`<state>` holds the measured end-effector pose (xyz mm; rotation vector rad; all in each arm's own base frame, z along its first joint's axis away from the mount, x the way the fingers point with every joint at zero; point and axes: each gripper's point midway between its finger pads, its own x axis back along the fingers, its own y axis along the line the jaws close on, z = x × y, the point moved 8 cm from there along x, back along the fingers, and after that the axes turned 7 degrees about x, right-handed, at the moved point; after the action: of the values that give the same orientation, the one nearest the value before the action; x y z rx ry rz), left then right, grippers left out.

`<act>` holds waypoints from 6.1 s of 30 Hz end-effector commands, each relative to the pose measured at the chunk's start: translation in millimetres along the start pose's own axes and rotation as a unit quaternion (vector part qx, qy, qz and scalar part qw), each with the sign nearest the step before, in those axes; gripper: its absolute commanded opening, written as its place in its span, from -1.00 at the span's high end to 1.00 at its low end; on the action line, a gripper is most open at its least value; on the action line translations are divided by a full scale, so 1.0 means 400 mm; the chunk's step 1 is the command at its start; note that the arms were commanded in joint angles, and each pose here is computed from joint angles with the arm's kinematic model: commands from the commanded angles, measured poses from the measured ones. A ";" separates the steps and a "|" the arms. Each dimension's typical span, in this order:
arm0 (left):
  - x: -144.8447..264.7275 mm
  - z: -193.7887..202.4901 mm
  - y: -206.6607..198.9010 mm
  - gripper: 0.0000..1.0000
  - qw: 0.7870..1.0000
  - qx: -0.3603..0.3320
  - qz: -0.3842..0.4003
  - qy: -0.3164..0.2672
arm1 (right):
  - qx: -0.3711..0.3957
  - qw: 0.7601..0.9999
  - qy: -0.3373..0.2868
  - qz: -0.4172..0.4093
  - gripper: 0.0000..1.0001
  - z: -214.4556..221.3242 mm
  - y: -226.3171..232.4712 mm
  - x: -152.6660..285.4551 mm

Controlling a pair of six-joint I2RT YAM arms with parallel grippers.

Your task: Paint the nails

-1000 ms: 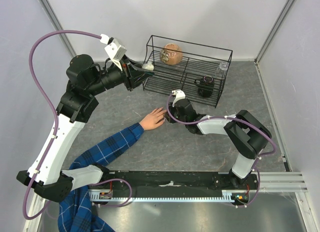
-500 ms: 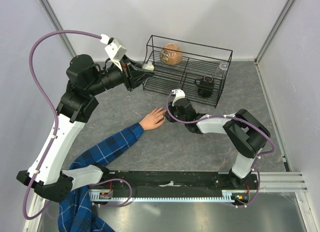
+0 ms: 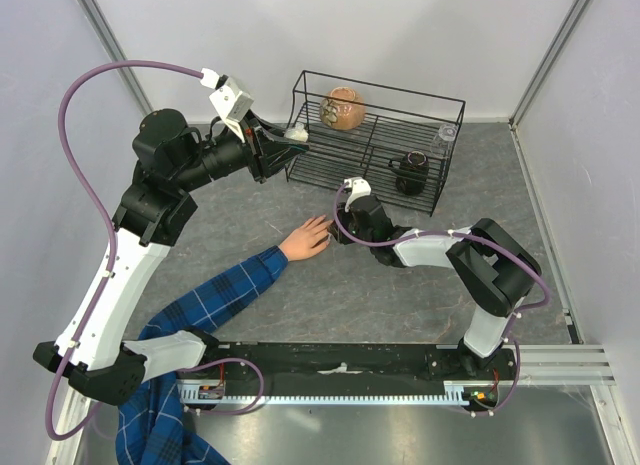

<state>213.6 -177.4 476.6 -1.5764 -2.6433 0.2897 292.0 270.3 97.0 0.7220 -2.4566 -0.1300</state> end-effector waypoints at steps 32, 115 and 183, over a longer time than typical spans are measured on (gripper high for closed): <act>0.005 -0.022 -0.018 0.96 1.000 -0.015 0.016 -0.014 | -0.016 1.000 -0.015 -0.006 1.00 -0.018 0.024 0.012; 0.002 -0.023 -0.019 0.96 1.000 -0.020 0.019 -0.013 | -0.021 1.000 -0.003 -0.006 1.00 -0.016 0.036 0.041; 0.011 -0.028 -0.022 0.97 0.999 -0.029 0.015 -0.014 | -0.021 1.000 -0.001 0.006 1.00 -0.036 0.009 -0.002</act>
<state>211.5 -179.1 473.1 -1.5765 -2.6168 0.2870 287.7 266.2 96.3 0.6566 -2.4080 -0.1662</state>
